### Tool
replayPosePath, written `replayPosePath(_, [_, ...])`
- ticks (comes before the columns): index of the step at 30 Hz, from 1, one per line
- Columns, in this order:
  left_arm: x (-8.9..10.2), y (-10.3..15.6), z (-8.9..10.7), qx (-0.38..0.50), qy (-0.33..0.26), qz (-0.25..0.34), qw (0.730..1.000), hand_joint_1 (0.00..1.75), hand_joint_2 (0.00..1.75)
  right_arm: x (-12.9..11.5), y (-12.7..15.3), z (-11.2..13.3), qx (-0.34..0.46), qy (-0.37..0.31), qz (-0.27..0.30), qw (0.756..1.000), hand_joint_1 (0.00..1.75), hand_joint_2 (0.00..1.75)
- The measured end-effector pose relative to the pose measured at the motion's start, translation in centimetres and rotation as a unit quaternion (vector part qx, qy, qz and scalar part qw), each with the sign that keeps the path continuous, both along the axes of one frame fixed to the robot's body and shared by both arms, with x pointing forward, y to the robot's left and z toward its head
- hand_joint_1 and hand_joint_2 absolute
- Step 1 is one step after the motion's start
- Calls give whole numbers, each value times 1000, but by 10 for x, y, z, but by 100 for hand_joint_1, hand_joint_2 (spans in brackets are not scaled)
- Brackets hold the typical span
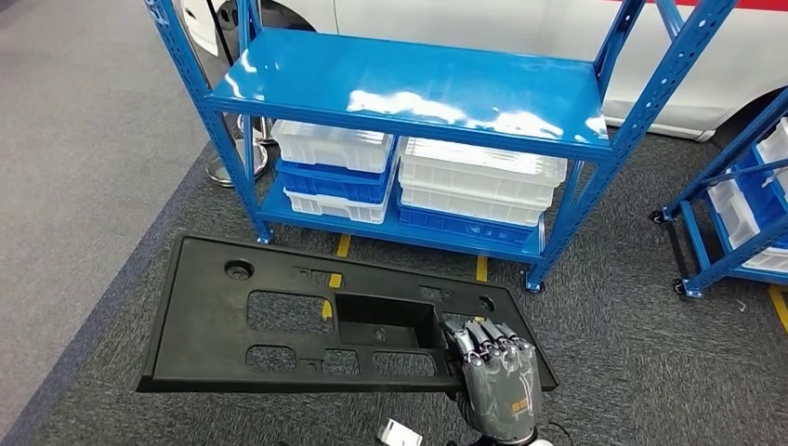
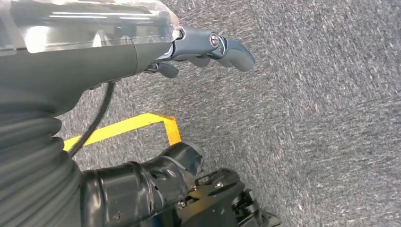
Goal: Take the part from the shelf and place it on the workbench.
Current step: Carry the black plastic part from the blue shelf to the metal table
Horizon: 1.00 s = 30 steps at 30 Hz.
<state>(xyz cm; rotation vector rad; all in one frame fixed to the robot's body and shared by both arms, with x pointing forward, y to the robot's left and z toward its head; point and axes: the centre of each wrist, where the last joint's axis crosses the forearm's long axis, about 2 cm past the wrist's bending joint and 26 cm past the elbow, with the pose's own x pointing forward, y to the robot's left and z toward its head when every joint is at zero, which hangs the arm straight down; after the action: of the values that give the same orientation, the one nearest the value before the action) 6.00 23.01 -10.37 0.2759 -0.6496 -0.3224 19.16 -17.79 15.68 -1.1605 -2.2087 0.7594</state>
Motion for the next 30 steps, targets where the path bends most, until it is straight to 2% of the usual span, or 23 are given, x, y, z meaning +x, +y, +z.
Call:
replayPosePath(19, [-3,0,0,-3,4,8,1000,0,175,-5,-8,-3,36,10,9,999,175,175])
replayPosePath(30, [-5,1,-1,1,5,16,1000,0,175,-13,-35,0,60,-3,-41,997,175,175])
